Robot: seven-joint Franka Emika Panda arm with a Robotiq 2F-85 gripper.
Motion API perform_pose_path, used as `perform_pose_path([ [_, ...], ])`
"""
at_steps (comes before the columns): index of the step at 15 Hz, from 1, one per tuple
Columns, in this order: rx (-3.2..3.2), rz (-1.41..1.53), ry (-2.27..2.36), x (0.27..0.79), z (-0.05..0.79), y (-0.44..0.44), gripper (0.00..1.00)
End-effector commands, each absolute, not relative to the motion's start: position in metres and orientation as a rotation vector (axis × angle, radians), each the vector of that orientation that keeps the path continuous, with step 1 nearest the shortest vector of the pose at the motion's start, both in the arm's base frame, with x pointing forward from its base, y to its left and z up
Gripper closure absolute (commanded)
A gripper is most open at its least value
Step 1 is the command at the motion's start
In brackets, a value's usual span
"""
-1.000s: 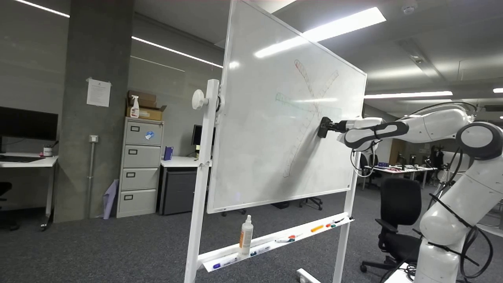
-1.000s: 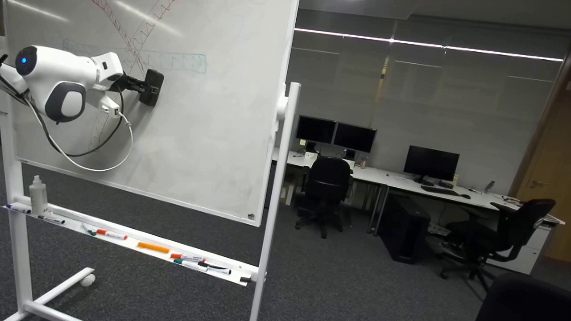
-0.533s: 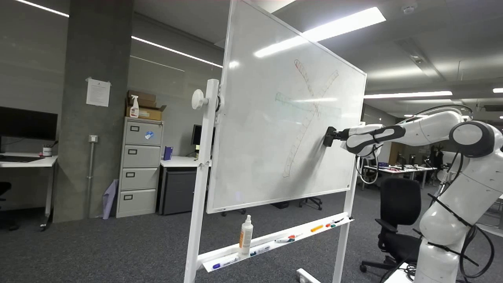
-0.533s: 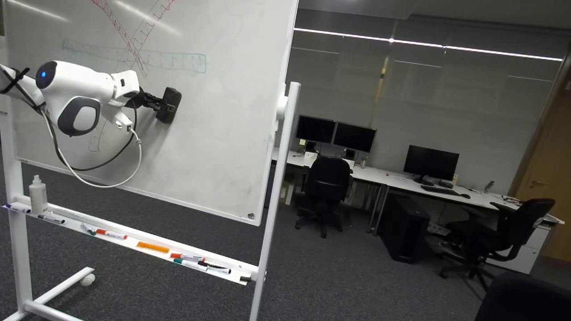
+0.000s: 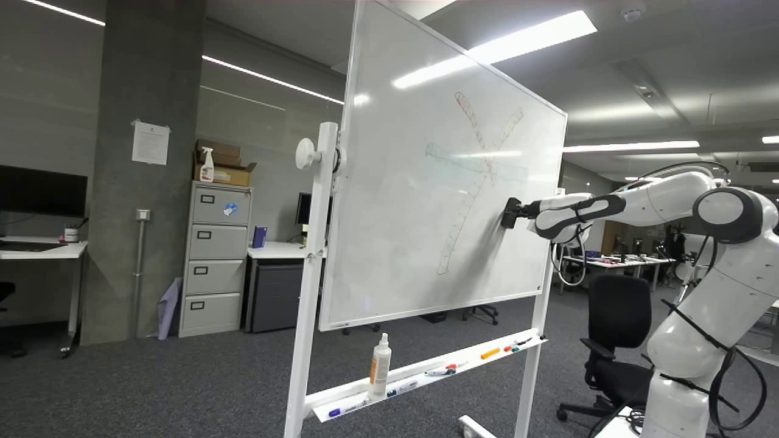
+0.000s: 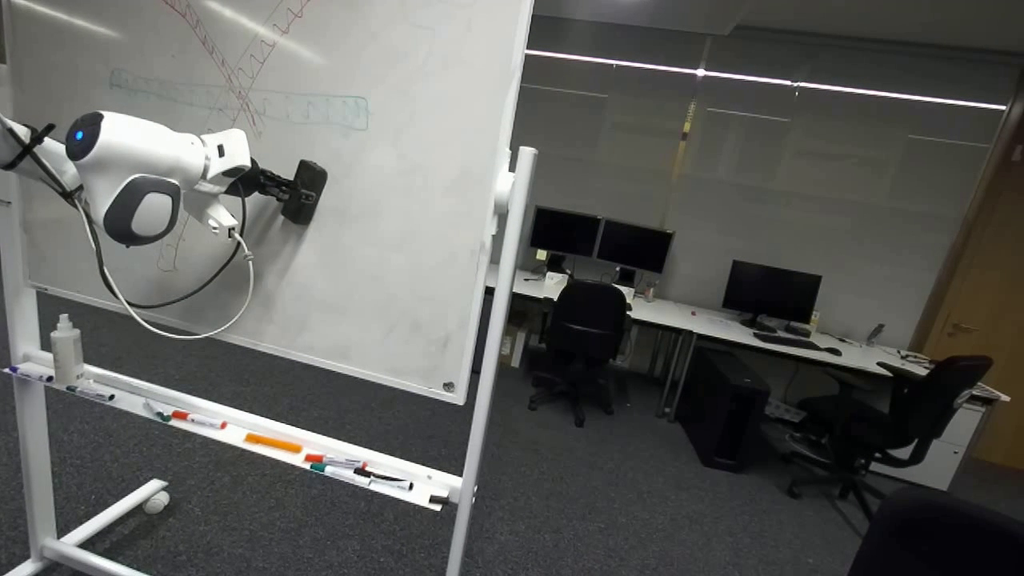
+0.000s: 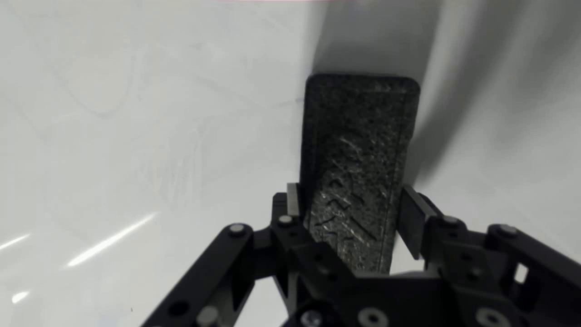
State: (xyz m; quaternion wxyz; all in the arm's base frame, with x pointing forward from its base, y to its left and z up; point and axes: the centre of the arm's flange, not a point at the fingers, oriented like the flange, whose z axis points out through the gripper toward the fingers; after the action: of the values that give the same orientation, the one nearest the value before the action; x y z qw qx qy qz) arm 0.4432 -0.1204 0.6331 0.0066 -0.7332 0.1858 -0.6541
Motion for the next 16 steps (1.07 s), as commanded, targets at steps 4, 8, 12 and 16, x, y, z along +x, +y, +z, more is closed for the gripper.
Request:
perform_pose_path([
  [4, -2.286, -2.102, 0.502, 0.453, 0.658, -0.063, 0.7],
  [8, -2.269, -2.149, 0.376, 0.44, 0.677, -0.018, 0.7],
  [12, -2.238, -2.185, 0.249, 0.43, 0.695, 0.024, 0.7],
  [16, -2.246, -2.139, 0.217, 0.429, 0.683, 0.031, 0.45],
])
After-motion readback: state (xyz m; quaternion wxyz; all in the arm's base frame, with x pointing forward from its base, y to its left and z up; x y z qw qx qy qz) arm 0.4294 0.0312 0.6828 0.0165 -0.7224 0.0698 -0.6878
